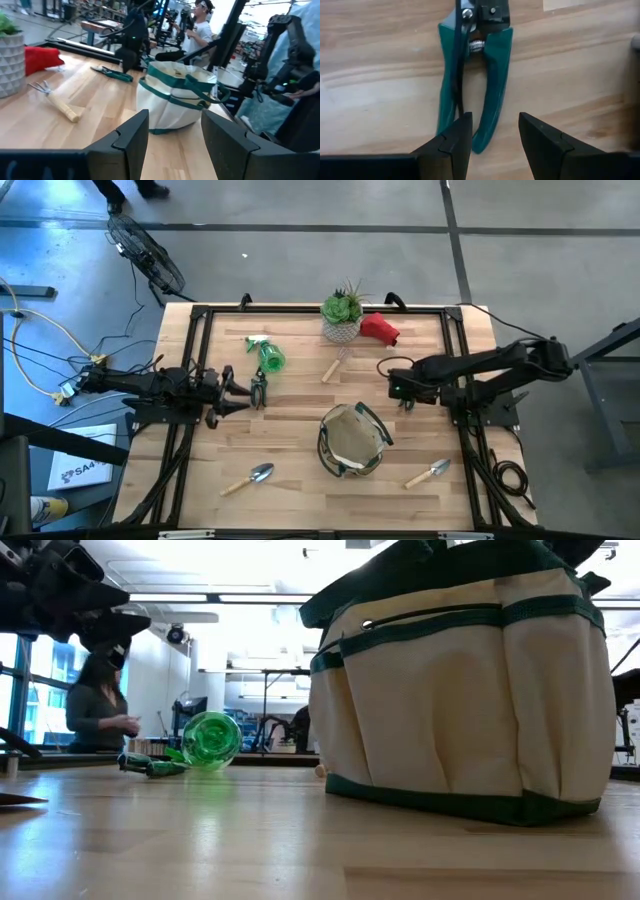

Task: Pick & Place Garden tools in Gardening bag
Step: Put the right green shear scissors into the gardening bag

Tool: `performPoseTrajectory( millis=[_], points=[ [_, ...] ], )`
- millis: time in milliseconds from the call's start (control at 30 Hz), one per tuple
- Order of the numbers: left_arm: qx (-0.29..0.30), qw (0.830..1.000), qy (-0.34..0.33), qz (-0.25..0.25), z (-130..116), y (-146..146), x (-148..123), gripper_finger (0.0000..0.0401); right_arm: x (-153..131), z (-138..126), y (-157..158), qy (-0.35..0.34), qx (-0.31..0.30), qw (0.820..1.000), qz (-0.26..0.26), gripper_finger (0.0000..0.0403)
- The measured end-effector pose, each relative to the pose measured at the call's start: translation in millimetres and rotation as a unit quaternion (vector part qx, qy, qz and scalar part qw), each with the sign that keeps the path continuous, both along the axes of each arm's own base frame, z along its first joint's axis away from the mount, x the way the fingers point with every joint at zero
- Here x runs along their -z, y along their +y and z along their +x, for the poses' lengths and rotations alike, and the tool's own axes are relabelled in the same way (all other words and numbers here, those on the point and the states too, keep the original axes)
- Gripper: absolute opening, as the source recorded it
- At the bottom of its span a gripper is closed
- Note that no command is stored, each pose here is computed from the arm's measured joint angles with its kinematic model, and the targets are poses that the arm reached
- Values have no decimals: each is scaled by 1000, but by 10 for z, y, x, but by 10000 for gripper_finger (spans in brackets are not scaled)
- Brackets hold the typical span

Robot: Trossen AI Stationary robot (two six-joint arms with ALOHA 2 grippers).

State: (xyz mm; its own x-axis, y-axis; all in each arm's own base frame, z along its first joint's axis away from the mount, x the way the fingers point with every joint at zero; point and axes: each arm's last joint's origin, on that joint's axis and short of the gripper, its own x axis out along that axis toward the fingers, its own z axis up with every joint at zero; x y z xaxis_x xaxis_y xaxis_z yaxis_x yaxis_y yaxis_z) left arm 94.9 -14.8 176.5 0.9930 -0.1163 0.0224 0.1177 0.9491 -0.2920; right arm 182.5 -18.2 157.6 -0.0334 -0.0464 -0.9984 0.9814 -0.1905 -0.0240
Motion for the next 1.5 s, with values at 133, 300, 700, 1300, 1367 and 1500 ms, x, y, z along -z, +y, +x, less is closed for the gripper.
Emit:
performPoseTrajectory(
  millis=[133, 300, 700, 1300, 1367, 1500],
  points=[
    [12, 1000, 7, -2, -1, -7, 13, 180, 48, 27, 0, 8, 3, 1000, 6, 153],
    [12, 1000, 12, -1, 0, -7, 22, 180, 86, 42, -6, 16, 4, 1000, 7, 153],
    [-2, 1000, 18, 0, -1, 1, 30, 180, 118, 63, -52, 16, 2, 1000, 15, 153],
    [8, 1000, 23, 3, -3, -4, 36, 180, 334, -63, -39, 5, -19, 1000, 8, 142],
    [8, 1000, 23, 4, -3, -4, 36, 180, 334, -65, -43, 8, -36, 999, 1, 129],
    [7, 1000, 23, 5, -2, -3, 37, 180, 335, -65, -47, 10, -58, 998, -5, 87]
  ],
)
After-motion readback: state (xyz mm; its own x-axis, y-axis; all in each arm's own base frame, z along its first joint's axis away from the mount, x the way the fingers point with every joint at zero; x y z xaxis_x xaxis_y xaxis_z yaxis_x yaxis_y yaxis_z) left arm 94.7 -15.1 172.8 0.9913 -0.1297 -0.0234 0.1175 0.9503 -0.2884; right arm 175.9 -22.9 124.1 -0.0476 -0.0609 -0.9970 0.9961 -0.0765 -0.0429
